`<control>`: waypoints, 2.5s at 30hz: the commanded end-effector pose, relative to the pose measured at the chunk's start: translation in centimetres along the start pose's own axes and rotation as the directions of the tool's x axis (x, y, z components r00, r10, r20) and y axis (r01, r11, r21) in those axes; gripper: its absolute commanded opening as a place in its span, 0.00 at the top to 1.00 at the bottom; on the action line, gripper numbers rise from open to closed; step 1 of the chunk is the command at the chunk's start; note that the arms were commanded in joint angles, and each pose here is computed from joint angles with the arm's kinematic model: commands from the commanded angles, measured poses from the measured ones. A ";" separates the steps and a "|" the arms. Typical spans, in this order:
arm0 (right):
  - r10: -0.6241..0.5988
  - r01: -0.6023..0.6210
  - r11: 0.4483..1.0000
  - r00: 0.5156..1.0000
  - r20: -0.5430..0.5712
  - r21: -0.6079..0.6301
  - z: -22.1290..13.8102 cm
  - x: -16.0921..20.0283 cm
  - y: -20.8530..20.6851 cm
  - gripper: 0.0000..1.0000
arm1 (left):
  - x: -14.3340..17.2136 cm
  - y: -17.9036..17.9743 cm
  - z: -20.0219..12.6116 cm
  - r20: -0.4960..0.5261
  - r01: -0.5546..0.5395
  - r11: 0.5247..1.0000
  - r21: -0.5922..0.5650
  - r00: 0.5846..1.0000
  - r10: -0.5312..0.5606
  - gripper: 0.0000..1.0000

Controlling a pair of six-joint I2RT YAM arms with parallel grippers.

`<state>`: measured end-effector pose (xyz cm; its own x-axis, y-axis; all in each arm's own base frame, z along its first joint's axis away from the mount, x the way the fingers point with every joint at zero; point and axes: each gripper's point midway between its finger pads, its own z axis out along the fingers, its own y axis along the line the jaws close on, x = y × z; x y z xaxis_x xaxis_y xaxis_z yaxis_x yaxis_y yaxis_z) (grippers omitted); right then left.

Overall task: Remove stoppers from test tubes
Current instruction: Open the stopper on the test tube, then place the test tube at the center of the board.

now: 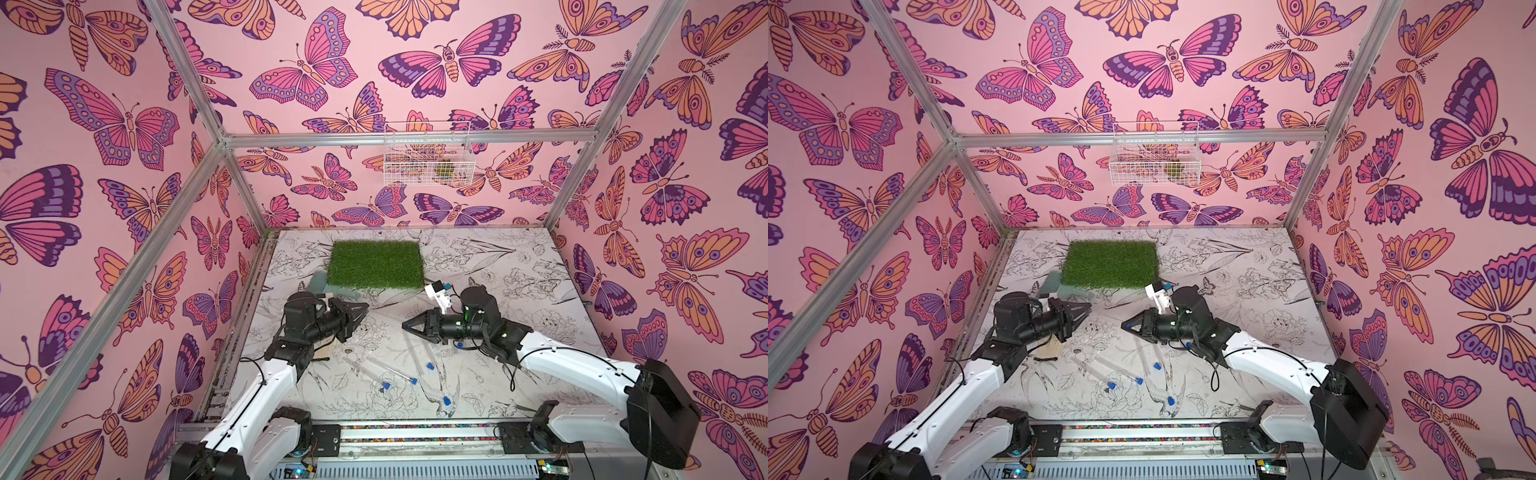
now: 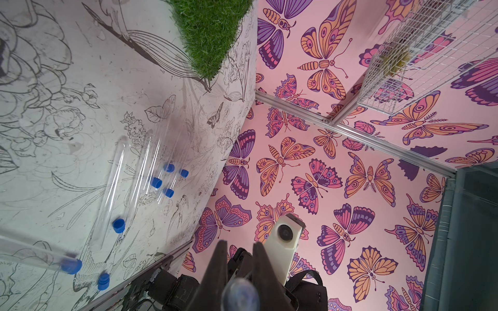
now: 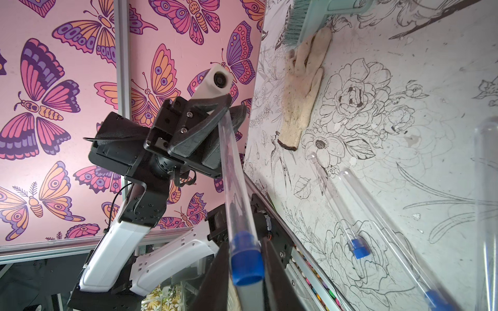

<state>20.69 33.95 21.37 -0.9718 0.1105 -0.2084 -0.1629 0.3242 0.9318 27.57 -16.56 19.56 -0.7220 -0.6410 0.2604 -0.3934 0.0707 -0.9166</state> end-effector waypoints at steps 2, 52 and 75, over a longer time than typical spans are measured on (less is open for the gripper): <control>-0.032 0.033 0.999 0.999 0.022 -0.028 -0.6 0.2 1.1 0.78 | -0.2 0.6 -0.3 0.019 0.004 1.000 -0.007 1.000 -0.003 0.98; -0.171 0.180 0.955 0.983 -0.059 0.237 -3.8 1.6 -2.0 0.84 | -1.9 4.0 -1.0 0.014 -0.073 0.956 -0.285 0.997 0.080 1.00; -0.078 0.511 0.658 0.776 -0.626 0.552 4.1 3.6 -9.4 0.81 | -4.1 11.1 1.4 -0.312 -0.295 0.748 -0.594 0.942 0.124 1.00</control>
<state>20.12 36.42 11.77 -0.8819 -0.4580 -0.1119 -0.4572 0.7729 0.4400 27.34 -14.56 8.57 -0.8915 -0.3930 0.2253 -0.4437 0.6572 -0.6093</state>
